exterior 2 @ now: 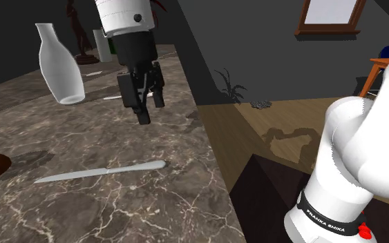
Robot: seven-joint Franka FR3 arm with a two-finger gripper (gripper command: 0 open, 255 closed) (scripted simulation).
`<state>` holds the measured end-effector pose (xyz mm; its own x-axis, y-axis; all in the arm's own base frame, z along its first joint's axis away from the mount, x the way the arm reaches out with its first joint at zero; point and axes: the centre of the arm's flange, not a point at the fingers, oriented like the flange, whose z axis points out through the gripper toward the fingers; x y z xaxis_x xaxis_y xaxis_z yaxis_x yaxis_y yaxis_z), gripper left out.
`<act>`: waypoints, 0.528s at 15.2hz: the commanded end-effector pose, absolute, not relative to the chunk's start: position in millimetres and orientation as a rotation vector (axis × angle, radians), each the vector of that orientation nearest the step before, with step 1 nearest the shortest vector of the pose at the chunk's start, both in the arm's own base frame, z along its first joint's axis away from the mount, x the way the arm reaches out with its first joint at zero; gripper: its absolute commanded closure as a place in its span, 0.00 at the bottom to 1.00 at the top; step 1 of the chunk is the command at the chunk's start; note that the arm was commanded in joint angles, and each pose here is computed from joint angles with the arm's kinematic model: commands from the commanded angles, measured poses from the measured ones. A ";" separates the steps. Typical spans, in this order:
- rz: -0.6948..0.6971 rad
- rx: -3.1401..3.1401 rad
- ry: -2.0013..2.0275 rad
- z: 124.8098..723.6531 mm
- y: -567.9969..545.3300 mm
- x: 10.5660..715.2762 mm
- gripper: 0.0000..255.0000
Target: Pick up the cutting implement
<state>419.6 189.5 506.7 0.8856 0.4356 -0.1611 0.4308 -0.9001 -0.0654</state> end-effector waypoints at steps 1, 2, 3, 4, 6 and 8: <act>0.289 -3.001 -0.769 498.4 215.8 426.4 0.00; 0.299 -2.989 -0.805 495.4 229.0 429.4 0.00; 0.309 -2.977 -0.842 492.5 242.3 432.1 0.00; 0.319 -2.965 -0.878 489.5 255.6 434.4 0.00; 0.339 -2.938 -0.950 483.5 282.5 438.0 0.00; 0.358 -2.910 -1.021 477.7 309.5 440.2 0.00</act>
